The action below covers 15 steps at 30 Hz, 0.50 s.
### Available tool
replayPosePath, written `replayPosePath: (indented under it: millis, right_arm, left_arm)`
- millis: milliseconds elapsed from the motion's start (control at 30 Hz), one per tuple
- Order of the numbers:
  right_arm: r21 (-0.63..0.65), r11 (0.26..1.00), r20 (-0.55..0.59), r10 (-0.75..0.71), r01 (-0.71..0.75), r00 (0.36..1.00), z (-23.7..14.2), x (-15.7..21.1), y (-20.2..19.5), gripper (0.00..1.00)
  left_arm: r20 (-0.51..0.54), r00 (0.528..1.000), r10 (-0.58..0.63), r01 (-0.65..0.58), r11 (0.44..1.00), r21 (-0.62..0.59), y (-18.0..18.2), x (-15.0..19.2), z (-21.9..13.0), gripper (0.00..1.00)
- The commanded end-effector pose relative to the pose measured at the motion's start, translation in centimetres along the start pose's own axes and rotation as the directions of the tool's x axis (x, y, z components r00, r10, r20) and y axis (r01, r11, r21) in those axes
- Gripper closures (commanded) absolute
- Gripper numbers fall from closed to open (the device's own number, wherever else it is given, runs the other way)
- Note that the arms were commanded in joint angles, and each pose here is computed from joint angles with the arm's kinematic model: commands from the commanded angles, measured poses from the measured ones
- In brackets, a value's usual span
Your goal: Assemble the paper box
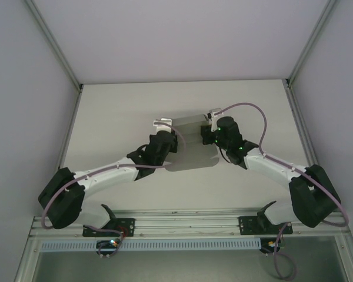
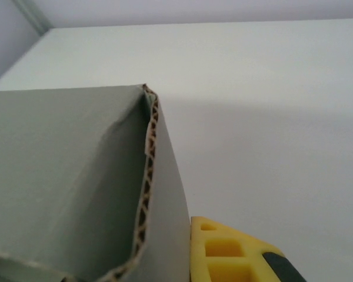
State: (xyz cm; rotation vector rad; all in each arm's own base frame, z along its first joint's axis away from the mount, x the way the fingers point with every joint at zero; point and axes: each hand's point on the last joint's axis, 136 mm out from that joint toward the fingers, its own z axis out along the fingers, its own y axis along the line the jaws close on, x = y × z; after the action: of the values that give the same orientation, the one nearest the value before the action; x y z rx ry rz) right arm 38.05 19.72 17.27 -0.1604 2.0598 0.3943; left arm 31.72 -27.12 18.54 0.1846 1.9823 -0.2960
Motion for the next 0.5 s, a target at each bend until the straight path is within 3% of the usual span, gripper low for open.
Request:
replayPosePath:
  millis: [0,133,233,300,467]
  right_arm:
    - [0.414,0.899,0.103,0.106,-0.139,0.989,-0.7,-1.7,-6.6,0.96]
    - [0.737,0.666,0.075,0.094,-0.119,0.993,-3.6,-0.6,-11.8,0.99]
    - [0.835,0.549,0.006,0.039,-0.026,0.999,-5.1,-0.3,-13.7,0.99]
    - [0.859,0.512,-0.031,0.056,-0.002,0.998,-5.5,0.2,-14.7,0.99]
    - [0.881,0.452,-0.122,-0.059,0.136,0.991,-5.5,-0.8,-15.4,1.00]
  left_arm:
    - [0.005,0.998,-0.066,0.066,0.997,-0.035,0.3,-0.9,-0.2,1.00]
    - [-0.018,0.996,-0.093,0.091,0.991,-0.102,1.2,-0.8,-0.3,1.00]
    - [-0.026,0.996,-0.084,0.079,0.985,-0.156,2.1,-0.8,-0.4,1.00]
    - [-0.028,0.996,-0.083,0.077,0.983,-0.168,2.3,-0.8,-0.5,1.00]
    - [-0.030,0.996,-0.085,0.078,0.979,-0.189,2.8,-0.9,-0.8,1.00]
